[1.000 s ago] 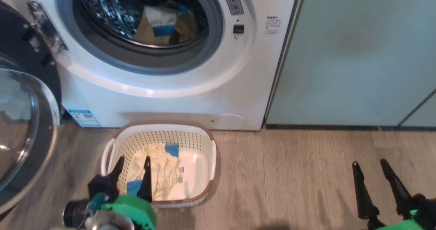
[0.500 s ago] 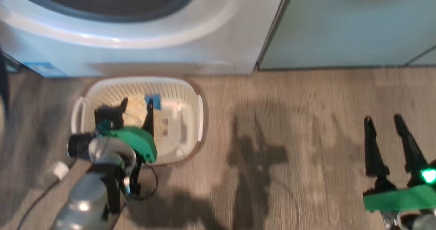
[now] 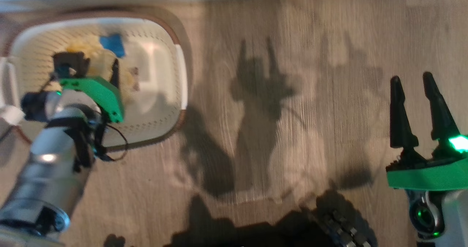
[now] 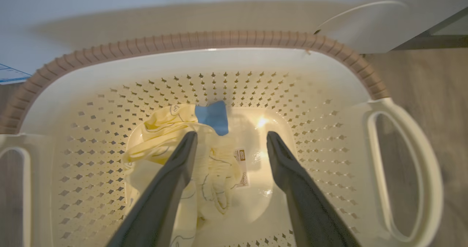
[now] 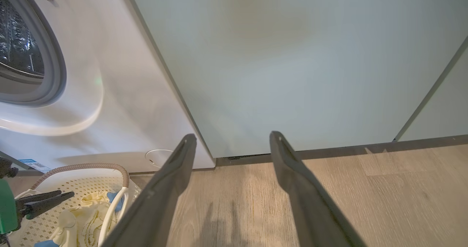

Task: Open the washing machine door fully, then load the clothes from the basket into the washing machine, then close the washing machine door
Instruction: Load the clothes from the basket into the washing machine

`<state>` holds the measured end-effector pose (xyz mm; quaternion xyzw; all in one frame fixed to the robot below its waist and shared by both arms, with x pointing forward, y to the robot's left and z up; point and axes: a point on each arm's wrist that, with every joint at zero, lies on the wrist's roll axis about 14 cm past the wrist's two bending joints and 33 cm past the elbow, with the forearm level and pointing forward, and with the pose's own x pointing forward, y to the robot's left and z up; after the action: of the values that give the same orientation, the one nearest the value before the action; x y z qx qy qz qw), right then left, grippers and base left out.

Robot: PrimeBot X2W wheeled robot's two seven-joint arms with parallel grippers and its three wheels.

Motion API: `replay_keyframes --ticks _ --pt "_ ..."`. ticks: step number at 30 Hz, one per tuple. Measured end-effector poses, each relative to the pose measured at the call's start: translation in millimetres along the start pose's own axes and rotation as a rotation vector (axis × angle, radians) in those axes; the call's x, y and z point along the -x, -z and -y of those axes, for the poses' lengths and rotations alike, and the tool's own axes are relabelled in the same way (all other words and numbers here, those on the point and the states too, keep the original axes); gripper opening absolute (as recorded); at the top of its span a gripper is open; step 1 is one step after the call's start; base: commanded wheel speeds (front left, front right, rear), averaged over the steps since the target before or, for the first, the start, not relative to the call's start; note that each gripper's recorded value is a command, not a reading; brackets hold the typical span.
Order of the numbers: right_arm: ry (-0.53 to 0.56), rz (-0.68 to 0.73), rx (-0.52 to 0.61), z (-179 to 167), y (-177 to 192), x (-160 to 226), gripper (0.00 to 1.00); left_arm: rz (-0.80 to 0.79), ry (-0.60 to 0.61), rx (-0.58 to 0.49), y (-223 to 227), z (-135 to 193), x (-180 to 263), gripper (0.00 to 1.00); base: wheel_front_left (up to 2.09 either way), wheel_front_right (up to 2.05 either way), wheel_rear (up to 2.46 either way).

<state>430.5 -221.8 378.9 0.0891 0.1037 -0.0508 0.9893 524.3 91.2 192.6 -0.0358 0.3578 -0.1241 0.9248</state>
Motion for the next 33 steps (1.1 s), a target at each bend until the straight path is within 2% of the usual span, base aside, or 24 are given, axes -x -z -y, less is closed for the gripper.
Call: replay_keyframes --ticks 8,16,25,26,27,28,33 --pt "0.026 -0.075 -0.018 10.2 34.4 -15.1 1.0 -0.205 -0.024 0.015 68.4 -29.4 -53.5 1.0 0.0 0.0 0.0" --pt "0.027 -0.129 -0.032 10.4 56.5 -19.0 1.0 -0.332 -0.06 0.06 120.0 -44.2 -78.5 1.0 0.0 0.0 0.0" --pt "0.028 -0.118 -0.017 11.9 54.3 -20.7 1.0 -0.389 -0.082 0.082 135.3 -47.4 -84.7 1.0 0.0 0.0 0.0" --pt "0.029 -0.119 -0.017 12.1 54.9 -20.5 1.0 -0.395 -0.087 0.08 135.1 -48.5 -85.3 0.43 0.0 0.0 0.0" --pt "0.029 -0.12 -0.018 12.0 55.6 -20.5 1.0 -0.401 -0.09 0.08 134.9 -49.1 -85.8 0.12 0.0 0.0 0.0" --pt "0.028 -0.119 -0.019 11.6 55.6 -20.7 1.0 -0.41 -0.092 0.082 135.7 -50.2 -85.6 0.0 0.0 0.0 0.0" --pt "0.026 -0.117 -0.012 11.1 54.5 -20.3 1.0 -0.438 -0.088 0.079 135.9 -49.1 -86.0 0.0 0.0 0.0 0.0"
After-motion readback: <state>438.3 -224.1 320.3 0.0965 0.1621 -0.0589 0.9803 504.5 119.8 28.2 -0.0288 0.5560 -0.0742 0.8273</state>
